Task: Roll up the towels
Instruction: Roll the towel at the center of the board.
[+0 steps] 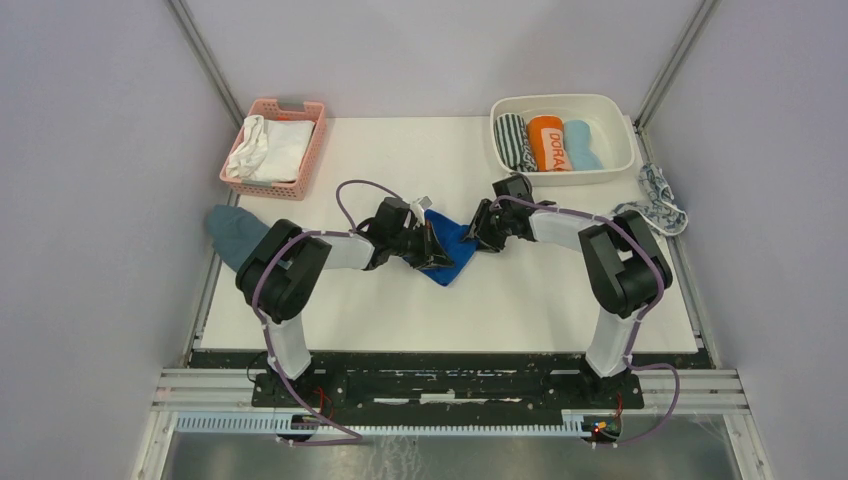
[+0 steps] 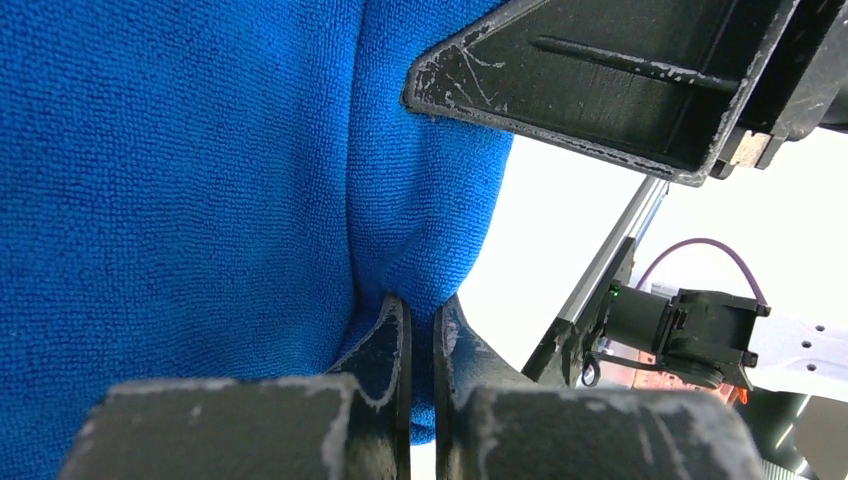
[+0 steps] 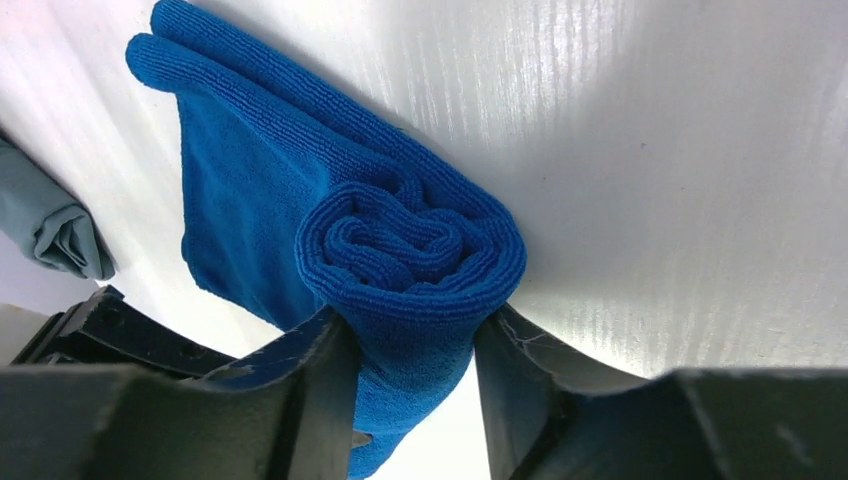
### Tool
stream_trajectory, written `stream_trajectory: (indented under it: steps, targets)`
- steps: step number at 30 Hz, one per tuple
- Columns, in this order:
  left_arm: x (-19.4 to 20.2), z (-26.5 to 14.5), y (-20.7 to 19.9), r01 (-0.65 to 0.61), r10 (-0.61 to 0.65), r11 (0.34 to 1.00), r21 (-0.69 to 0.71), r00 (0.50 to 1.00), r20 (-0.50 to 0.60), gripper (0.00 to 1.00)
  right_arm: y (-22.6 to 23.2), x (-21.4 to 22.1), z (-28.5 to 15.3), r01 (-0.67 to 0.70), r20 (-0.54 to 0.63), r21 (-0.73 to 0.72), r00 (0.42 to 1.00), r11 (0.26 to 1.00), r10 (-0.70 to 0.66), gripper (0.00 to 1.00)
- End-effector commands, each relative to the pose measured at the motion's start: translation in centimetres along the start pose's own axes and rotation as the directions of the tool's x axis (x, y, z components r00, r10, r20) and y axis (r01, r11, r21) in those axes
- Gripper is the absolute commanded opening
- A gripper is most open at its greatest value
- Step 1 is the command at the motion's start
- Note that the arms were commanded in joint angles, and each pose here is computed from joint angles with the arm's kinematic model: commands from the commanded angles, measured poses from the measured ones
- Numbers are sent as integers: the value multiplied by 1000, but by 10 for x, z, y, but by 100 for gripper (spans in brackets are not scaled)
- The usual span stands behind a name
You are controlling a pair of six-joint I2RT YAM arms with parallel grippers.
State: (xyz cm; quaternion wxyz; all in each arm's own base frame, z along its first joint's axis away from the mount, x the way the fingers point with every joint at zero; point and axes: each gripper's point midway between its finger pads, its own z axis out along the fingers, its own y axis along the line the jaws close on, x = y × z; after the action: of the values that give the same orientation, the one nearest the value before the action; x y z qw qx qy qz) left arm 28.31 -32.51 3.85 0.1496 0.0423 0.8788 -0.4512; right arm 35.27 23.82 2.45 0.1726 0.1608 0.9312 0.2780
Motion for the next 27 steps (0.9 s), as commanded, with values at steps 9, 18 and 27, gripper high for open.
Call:
stream_trajectory:
  steps: [9,18,27]
  targets:
    - [35,-27,49,-37,25,952,-302,999,-41,23,-36,4,-12,171,-39,346,985,923,-168,19]
    - [-6,-70,-7,-316,511,714,-625,845,158,53,-28,3,-13,166,-43,373,986,913,-162,16]
    - [5,-50,-75,-550,840,381,-743,542,29,68,-24,12,-6,134,-85,352,990,926,-111,17]
